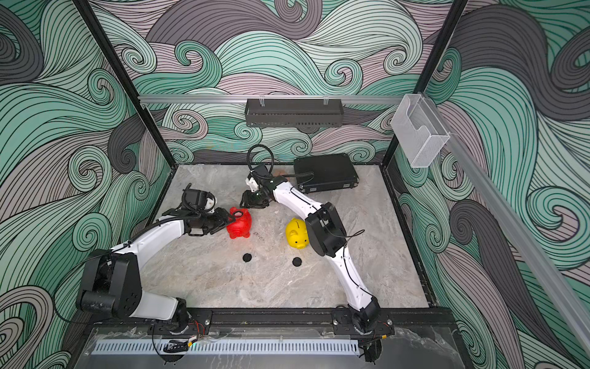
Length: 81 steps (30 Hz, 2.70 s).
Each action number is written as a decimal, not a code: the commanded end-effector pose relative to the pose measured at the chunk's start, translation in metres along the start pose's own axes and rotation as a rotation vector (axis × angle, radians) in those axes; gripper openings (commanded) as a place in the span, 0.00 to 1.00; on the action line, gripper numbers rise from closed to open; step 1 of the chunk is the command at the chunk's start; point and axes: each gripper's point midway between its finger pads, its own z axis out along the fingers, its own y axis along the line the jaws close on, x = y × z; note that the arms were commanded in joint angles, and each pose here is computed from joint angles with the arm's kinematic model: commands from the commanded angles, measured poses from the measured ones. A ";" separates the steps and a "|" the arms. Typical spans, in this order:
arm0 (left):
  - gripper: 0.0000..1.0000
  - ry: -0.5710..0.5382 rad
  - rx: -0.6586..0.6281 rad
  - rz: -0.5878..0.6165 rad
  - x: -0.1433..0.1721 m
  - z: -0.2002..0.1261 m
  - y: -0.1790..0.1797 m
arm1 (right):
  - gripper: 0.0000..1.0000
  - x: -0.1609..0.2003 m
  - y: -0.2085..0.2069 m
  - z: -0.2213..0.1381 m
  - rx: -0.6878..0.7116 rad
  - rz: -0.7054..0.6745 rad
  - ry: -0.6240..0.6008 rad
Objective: Close piggy banks
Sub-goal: Adjust the piggy bank at the center of the board.
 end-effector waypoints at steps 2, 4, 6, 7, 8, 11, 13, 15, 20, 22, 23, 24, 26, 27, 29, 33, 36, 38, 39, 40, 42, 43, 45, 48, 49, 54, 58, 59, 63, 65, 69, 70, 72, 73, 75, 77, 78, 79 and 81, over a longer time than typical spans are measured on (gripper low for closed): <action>0.50 0.003 -0.078 0.015 -0.003 0.003 0.010 | 0.49 0.009 0.006 -0.008 -0.001 -0.018 0.019; 0.50 0.004 -0.087 0.016 -0.004 0.004 0.012 | 0.49 0.010 0.005 -0.010 0.004 -0.016 0.020; 0.49 0.001 -0.100 0.014 -0.005 0.003 0.014 | 0.49 0.012 0.004 -0.012 0.009 -0.016 0.022; 0.49 -0.002 -0.104 0.015 -0.005 0.003 0.014 | 0.49 0.013 0.004 -0.013 0.010 -0.017 0.021; 0.49 -0.002 -0.109 0.014 -0.005 0.004 0.015 | 0.49 0.014 0.004 -0.014 0.011 -0.016 0.023; 0.49 0.003 -0.122 0.013 -0.005 0.005 0.018 | 0.48 0.016 0.004 -0.017 0.015 -0.016 0.025; 0.49 0.000 -0.137 0.014 -0.005 0.005 0.021 | 0.48 0.018 0.003 -0.019 0.021 -0.016 0.025; 0.49 -0.004 -0.153 0.015 -0.006 0.005 0.024 | 0.48 0.021 0.003 -0.022 0.026 -0.016 0.027; 0.48 -0.003 -0.163 0.013 -0.009 0.007 0.024 | 0.48 0.028 0.001 -0.028 0.037 -0.019 0.033; 0.48 -0.004 -0.160 0.013 -0.009 0.006 0.024 | 0.48 0.031 0.001 -0.031 0.037 -0.021 0.037; 0.48 -0.006 -0.160 0.014 -0.009 0.006 0.023 | 0.48 0.032 0.001 -0.031 0.040 -0.021 0.037; 0.48 -0.009 -0.157 0.013 -0.010 0.005 0.023 | 0.48 0.033 0.001 -0.032 0.039 -0.023 0.037; 0.48 -0.014 -0.145 0.017 -0.010 0.003 0.020 | 0.48 0.032 0.005 -0.035 0.029 -0.032 0.036; 0.48 -0.016 -0.135 0.019 -0.010 0.002 0.018 | 0.48 0.032 0.007 -0.037 0.022 -0.038 0.032; 0.49 -0.026 -0.104 0.025 -0.010 -0.002 0.011 | 0.48 0.026 0.017 -0.043 -0.006 -0.060 0.009; 0.50 -0.029 -0.055 0.036 -0.007 -0.008 -0.001 | 0.52 0.014 0.027 -0.050 -0.029 -0.071 -0.031; 0.53 -0.063 -0.051 0.055 -0.007 -0.019 -0.005 | 0.54 0.007 0.029 -0.048 -0.034 -0.067 -0.046; 0.54 -0.078 -0.047 0.059 -0.006 -0.023 -0.006 | 0.54 0.003 0.029 -0.043 -0.039 -0.059 -0.047; 0.55 -0.079 -0.044 0.060 -0.005 -0.023 -0.007 | 0.54 0.002 0.027 -0.040 -0.039 -0.053 -0.049; 0.54 -0.079 -0.042 0.061 -0.004 -0.024 -0.007 | 0.54 0.000 0.025 -0.035 -0.034 -0.047 -0.052; 0.54 -0.075 -0.037 0.062 -0.001 -0.024 -0.007 | 0.54 -0.005 0.024 -0.029 -0.034 -0.037 -0.055; 0.55 -0.072 -0.034 0.061 0.000 -0.024 -0.007 | 0.53 -0.007 0.023 -0.025 -0.036 -0.034 -0.055; 0.54 -0.060 -0.029 0.063 0.004 -0.022 -0.007 | 0.52 -0.009 0.023 -0.019 -0.045 -0.024 -0.050; 0.53 -0.043 -0.032 0.064 0.008 -0.018 -0.005 | 0.51 -0.009 0.024 -0.012 -0.049 -0.021 -0.033; 0.53 -0.039 -0.034 0.064 0.010 -0.016 -0.004 | 0.50 -0.009 0.023 -0.010 -0.046 -0.018 -0.025; 0.52 -0.026 -0.045 0.059 0.012 -0.010 0.001 | 0.49 -0.004 0.015 -0.002 -0.024 -0.014 -0.006; 0.50 -0.023 -0.049 0.054 0.011 -0.006 0.001 | 0.49 0.001 0.010 0.001 -0.013 -0.005 0.010; 0.49 -0.021 -0.054 0.050 0.011 -0.005 0.003 | 0.48 0.002 0.008 0.001 -0.003 0.000 0.009; 0.47 -0.019 -0.070 0.045 0.011 0.000 0.007 | 0.46 0.007 0.007 -0.001 0.003 -0.002 0.017; 0.47 -0.018 -0.078 0.041 0.010 0.001 0.009 | 0.46 0.009 0.005 -0.001 0.011 -0.007 0.021; 0.46 -0.023 -0.090 0.040 0.011 0.001 0.011 | 0.45 0.013 -0.001 -0.002 0.033 -0.011 0.025; 0.47 -0.023 -0.095 0.041 0.011 0.001 0.013 | 0.44 0.014 -0.003 -0.002 0.040 -0.012 0.025; 0.46 -0.024 -0.109 0.044 0.011 0.001 0.015 | 0.44 0.017 -0.005 -0.003 0.049 -0.013 0.028; 0.46 -0.026 -0.119 0.045 0.010 0.000 0.017 | 0.43 0.017 -0.006 -0.004 0.050 -0.011 0.029; 0.46 -0.030 -0.130 0.046 0.010 0.000 0.018 | 0.42 0.020 -0.006 -0.006 0.052 -0.011 0.032; 0.46 -0.033 -0.142 0.045 0.009 0.001 0.020 | 0.42 0.022 -0.006 -0.010 0.057 -0.010 0.032; 0.46 -0.038 -0.146 0.047 0.007 0.000 0.020 | 0.42 0.023 -0.006 -0.011 0.058 -0.009 0.034; 0.46 -0.043 -0.153 0.048 0.006 -0.001 0.021 | 0.42 0.024 -0.005 -0.013 0.057 -0.007 0.034; 0.46 -0.028 -0.184 0.044 0.005 0.005 0.027 | 0.42 0.027 -0.004 -0.018 0.060 -0.006 0.033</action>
